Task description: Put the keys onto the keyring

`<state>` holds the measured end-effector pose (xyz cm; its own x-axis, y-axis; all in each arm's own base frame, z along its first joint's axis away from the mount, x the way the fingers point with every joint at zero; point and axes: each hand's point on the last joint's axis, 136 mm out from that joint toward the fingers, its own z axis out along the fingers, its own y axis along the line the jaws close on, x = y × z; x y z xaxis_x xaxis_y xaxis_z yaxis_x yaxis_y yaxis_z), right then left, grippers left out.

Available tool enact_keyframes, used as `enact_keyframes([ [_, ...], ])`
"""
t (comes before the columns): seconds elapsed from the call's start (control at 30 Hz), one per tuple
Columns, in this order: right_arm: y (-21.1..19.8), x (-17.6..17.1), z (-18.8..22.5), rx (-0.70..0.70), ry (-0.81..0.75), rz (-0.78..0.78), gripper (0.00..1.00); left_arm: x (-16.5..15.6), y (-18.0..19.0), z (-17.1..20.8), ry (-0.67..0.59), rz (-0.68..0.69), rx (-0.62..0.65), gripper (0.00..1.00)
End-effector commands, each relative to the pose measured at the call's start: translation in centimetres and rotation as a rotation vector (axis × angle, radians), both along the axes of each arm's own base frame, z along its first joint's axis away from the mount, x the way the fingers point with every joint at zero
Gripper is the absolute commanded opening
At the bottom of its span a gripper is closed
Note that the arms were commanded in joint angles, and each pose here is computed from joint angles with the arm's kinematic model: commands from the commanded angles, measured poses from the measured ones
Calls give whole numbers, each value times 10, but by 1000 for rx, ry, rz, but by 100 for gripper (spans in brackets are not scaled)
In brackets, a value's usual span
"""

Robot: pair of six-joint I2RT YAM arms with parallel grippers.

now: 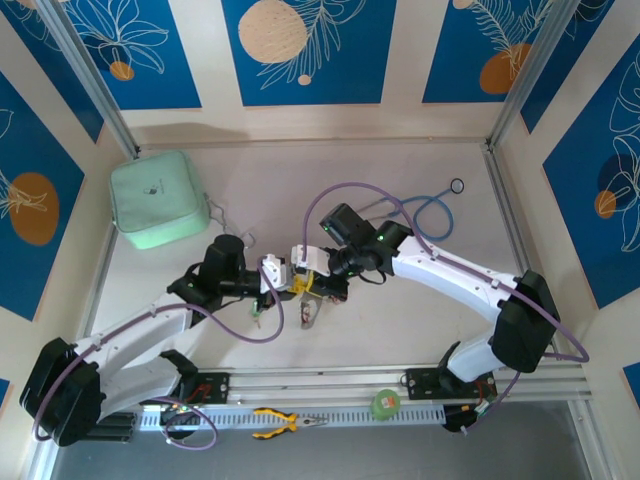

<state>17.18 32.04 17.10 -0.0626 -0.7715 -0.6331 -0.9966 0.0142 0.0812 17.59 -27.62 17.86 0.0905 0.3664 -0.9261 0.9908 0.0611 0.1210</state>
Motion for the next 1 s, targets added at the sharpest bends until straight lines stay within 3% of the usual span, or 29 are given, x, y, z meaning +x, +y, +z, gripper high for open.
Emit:
enact_keyframes([
  [0.0,23,-9,21,140,-57,71,0,6,-3,1,35,23,-18,0],
  [0.07,22,-6,19,152,-65,50,3,7,-3,-1,46,33,-16,0],
  [0.23,8,-4,10,222,-62,0,26,5,-2,-7,65,42,-22,0],
  [0.37,-5,-1,3,277,-73,-34,34,3,-1,-13,79,45,-18,0],
  [0.6,-20,4,-3,356,-106,-79,35,4,-1,-12,73,50,-32,0],
  [0.97,-9,5,-6,376,-80,-60,29,5,-1,-9,66,53,-43,0],
])
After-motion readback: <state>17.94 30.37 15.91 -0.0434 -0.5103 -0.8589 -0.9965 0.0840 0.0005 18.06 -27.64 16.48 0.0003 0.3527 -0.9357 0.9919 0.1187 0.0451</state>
